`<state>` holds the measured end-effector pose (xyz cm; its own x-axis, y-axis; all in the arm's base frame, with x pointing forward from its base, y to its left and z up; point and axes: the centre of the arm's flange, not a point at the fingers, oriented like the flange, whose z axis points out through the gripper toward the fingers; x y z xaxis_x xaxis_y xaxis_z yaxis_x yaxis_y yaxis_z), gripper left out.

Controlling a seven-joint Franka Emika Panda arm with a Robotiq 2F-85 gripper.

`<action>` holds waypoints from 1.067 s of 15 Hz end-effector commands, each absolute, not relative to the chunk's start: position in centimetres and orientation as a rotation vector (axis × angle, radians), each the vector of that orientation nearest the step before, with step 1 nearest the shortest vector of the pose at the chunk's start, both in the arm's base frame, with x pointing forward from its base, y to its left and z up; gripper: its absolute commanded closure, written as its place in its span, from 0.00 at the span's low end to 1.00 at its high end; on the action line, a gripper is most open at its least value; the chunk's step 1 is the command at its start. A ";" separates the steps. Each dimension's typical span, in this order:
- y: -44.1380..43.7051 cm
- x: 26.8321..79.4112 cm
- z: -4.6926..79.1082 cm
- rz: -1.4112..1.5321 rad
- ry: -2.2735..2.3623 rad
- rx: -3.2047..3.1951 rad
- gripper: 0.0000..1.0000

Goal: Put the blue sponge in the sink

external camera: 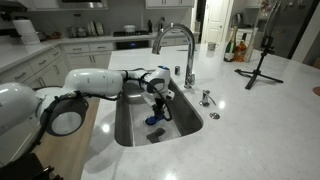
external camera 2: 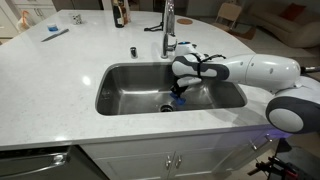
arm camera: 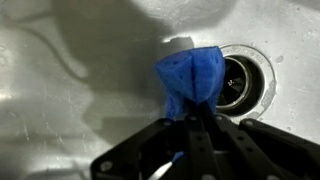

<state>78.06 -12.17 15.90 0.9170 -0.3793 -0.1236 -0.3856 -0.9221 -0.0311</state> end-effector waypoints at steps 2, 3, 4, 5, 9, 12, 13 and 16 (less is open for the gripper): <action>-12.4 82.3 15.6 0.112 0.632 -3.017 0.98; -12.4 82.4 15.6 0.095 0.637 -3.020 0.98; -12.4 82.5 15.5 0.067 0.645 -3.030 0.98; -12.4 82.6 15.5 0.057 0.643 -3.030 0.98; -12.5 83.0 15.4 0.022 0.642 -3.029 0.98; -12.5 83.2 15.4 0.018 0.646 -3.033 0.96; -12.5 83.1 15.5 0.018 0.641 -3.034 0.69; -12.2 79.1 15.5 0.047 0.601 -3.028 0.79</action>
<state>79.08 -12.24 15.51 0.9238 -0.3807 -0.0405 -0.3824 -0.9228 -0.0467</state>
